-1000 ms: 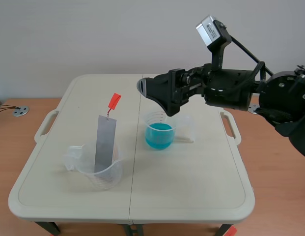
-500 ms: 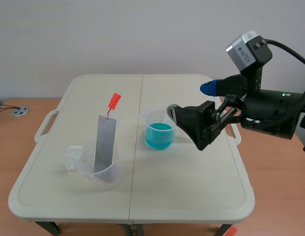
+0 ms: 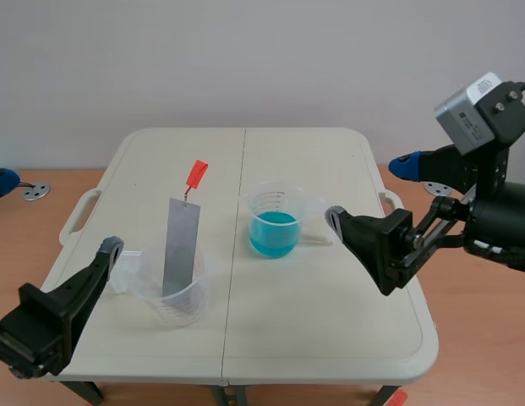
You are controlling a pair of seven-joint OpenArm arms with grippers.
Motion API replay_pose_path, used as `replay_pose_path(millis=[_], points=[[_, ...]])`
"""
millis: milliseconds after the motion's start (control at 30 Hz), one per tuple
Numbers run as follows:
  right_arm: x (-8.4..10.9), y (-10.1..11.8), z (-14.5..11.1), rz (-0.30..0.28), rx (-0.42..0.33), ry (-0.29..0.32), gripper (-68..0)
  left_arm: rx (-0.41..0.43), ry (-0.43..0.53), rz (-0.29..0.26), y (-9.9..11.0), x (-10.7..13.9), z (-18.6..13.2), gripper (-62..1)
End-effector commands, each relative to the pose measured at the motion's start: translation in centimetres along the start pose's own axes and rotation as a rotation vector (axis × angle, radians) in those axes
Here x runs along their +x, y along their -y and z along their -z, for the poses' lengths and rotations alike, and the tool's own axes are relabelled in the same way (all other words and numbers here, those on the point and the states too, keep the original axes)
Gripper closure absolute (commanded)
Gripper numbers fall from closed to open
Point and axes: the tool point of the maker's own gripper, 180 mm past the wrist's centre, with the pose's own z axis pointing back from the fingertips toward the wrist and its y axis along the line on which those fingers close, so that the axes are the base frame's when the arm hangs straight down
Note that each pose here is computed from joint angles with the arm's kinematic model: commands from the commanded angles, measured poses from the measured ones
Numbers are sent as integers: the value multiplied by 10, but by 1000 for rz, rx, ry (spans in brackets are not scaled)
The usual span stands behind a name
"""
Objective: Hold the metal plate by the orange handle, dip it into the blue solution, take it out and point at it, then put the plate back in the beaker on the left.
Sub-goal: 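Return to the home posture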
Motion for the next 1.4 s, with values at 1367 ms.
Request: replay_pose_path(millis=[1367], points=[[-1,-13,-23,-51,-38,12,-663,-86,-21,-56,39,25,-28,-623]])
